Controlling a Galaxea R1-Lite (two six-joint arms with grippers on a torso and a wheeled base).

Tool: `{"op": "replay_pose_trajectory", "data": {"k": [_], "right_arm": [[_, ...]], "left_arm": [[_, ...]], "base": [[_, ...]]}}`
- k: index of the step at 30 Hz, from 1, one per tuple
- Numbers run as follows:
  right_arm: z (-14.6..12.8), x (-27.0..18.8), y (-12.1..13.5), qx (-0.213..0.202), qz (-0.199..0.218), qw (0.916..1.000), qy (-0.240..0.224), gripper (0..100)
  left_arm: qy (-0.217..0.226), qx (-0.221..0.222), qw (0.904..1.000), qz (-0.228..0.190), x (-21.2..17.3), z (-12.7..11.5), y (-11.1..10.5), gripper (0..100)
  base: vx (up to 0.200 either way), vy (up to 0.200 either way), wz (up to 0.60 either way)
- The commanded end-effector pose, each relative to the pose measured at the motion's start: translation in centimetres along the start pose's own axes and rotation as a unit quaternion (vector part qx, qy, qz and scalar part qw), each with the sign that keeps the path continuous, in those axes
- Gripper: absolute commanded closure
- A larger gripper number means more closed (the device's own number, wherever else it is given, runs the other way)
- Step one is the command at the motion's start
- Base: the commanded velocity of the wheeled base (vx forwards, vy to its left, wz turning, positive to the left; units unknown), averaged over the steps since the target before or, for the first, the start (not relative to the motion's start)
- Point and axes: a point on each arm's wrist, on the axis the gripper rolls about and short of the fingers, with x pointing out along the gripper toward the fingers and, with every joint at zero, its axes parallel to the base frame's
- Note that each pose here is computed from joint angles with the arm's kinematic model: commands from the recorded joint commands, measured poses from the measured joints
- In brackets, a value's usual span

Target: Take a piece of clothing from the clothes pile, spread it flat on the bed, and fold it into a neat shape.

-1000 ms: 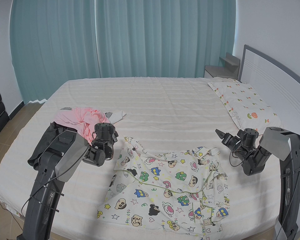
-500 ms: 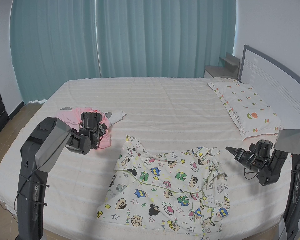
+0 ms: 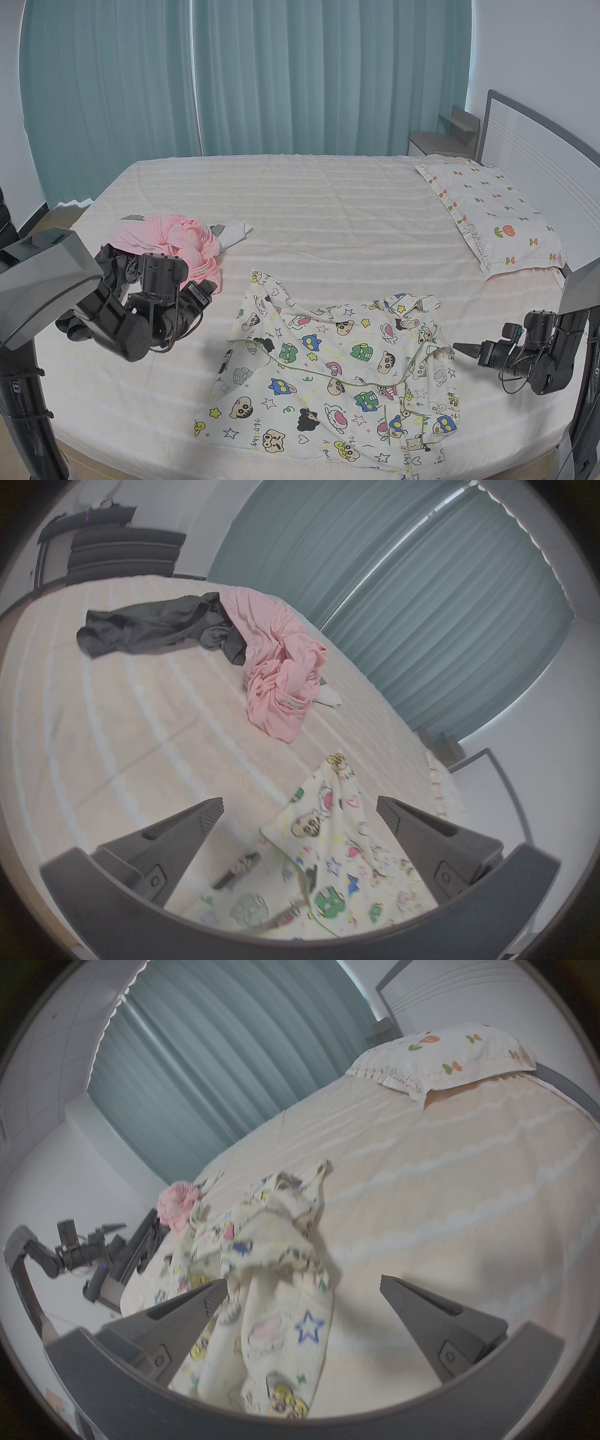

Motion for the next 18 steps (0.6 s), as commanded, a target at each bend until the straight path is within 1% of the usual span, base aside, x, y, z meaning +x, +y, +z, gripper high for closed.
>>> {"op": "replay_pose_trajectory", "data": {"k": [1,2,5,7,10,15,18], "right_arm": [[-3.9,-1.4,0.4,-0.023,0.016,0.9969,0.073,0],[-4.4,-1.5,0.9,-0.031,0.021,0.9956,0.086,0],[-5.3,-1.2,1.6,-0.051,0.028,0.9933,0.1,0],[-5.6,-0.8,1.7,-0.06,0.032,0.9927,0.1,0],[-5.9,-0.1,1.8,-0.07,0.028,0.9924,0.097,0],[-5.8,0.5,1.8,-0.073,0.028,0.9925,0.094,0],[-5.4,1.0,1.8,-0.063,0.027,0.994,0.085,0]], "left_arm": [[0.015,-0.034,0.9974,-0.062,-4.8,-1.3,0.1,0],[0.014,-0.035,0.9973,-0.063,-4.7,-1.4,0.3,0],[0.017,-0.035,0.9974,-0.061,-4.7,-1.8,0.8,0],[0.019,-0.035,0.9975,-0.058,-4.4,-2.1,1.1,0],[0.019,-0.039,0.9974,-0.057,-4.0,-2.4,1.5,0],[0.013,-0.041,0.997,-0.064,-3.7,-2.7,1.8,0],[0.011,-0.04,0.9968,-0.069,-3.7,-2.8,1.8,0]], "base": [[0.0,0.0,0.0],[0.0,0.0,0.0],[0.0,0.0,0.0],[0.0,0.0,0.0],[0.0,0.0,0.0],[0.0,0.0,0.0],[0.0,0.0,0.0]]}}
